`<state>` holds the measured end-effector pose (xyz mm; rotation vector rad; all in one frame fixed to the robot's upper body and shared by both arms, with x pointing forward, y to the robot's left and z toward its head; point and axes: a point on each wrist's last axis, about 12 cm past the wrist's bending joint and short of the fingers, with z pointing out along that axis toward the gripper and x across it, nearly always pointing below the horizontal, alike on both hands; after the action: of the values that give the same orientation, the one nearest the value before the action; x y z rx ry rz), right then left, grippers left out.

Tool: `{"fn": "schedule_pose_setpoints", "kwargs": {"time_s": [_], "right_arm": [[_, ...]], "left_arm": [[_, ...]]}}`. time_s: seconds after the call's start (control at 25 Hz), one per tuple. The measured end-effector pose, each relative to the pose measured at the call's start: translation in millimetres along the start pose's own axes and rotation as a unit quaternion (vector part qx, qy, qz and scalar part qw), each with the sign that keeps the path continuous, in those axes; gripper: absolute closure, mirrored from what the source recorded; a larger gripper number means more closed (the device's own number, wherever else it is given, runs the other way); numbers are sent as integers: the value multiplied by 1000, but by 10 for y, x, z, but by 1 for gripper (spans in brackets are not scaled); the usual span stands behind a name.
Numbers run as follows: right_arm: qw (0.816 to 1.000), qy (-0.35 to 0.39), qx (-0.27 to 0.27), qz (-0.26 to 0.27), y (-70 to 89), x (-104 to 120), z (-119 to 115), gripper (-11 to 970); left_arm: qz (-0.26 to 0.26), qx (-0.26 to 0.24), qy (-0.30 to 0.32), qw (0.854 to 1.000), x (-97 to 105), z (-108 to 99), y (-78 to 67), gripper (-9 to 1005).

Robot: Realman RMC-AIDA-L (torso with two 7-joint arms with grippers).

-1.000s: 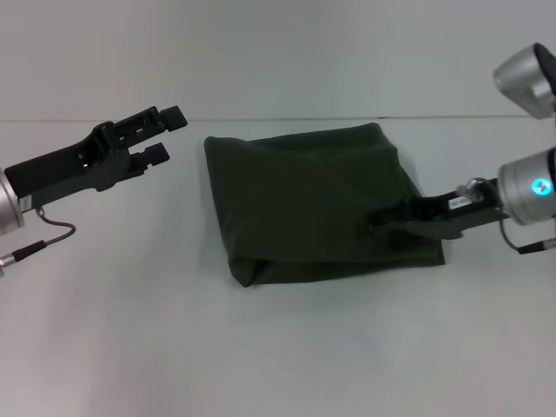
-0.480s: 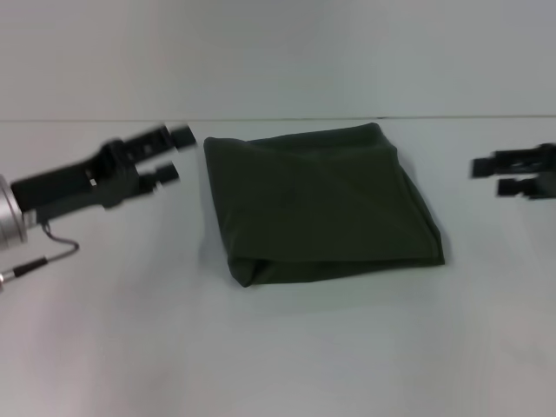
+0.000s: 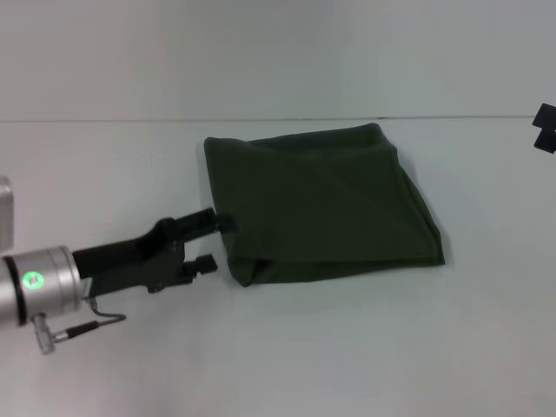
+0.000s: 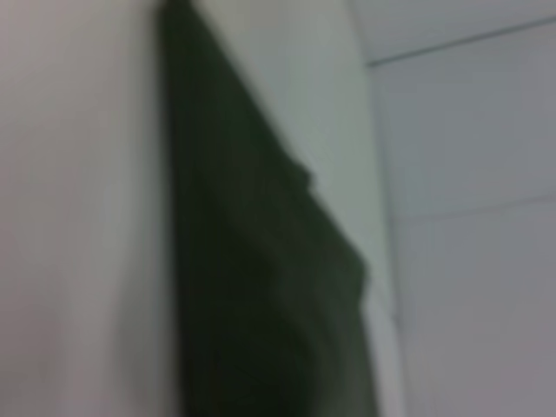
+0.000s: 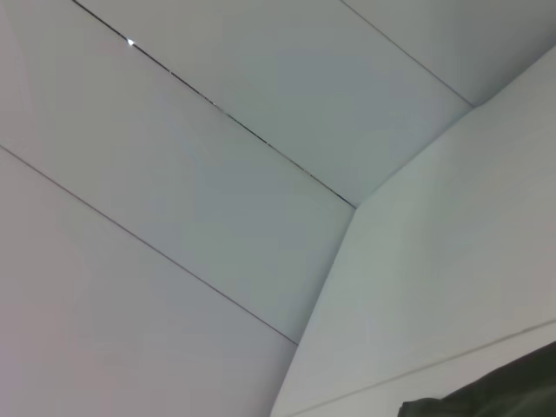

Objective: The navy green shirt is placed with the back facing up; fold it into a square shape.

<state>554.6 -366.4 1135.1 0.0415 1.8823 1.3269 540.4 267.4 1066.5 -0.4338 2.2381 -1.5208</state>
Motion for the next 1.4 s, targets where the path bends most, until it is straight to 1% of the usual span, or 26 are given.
{"fn": "schedule_pose_setpoints", "kwargs": {"time_s": [0.12, 0.2, 0.52, 0.64, 0.72, 0.8, 0.88, 0.92, 1.12, 1.28, 1.4], "right_arm": [[1000, -2, -4, -1, 4, 0, 22, 157], [1000, -1, -6, -2, 11, -8, 38, 157], [1000, -6, -9, 1, 14, 7, 71, 156], [1000, -7, -10, 3, 13, 11, 73, 156], [1000, -8, -9, 4, 10, 13, 66, 156], [1000, -11, -8, 5, 3, 15, 55, 156], [1000, -14, -7, 7, -2, 14, 47, 156], [1000, -16, -6, 8, -5, 15, 42, 156], [1000, -23, -6, 16, -20, 28, 27, 156], [1000, -24, -6, 16, -21, 27, 24, 156], [1000, -24, -6, 16, -22, 24, 19, 156]], "left_arm": [[-19, -31, -10, 999, 36, 90, 126, 79], [-26, -42, -15, 999, 51, 122, 178, 79], [-10, -48, -16, 999, 80, 179, 209, 98], [31, -42, -4, 999, 108, 205, 194, 134], [72, -38, 5, 997, 129, 205, 191, 159], [123, -38, 8, 992, 145, 187, 208, 183], [176, -44, 4, 983, 155, 173, 242, 207], [191, -47, 2, 981, 162, 174, 259, 219], [228, -72, -7, 971, 169, 229, 344, 216], [234, -74, -7, 969, 155, 273, 333, 214], [233, -76, -8, 970, 140, 309, 318, 264]]}}
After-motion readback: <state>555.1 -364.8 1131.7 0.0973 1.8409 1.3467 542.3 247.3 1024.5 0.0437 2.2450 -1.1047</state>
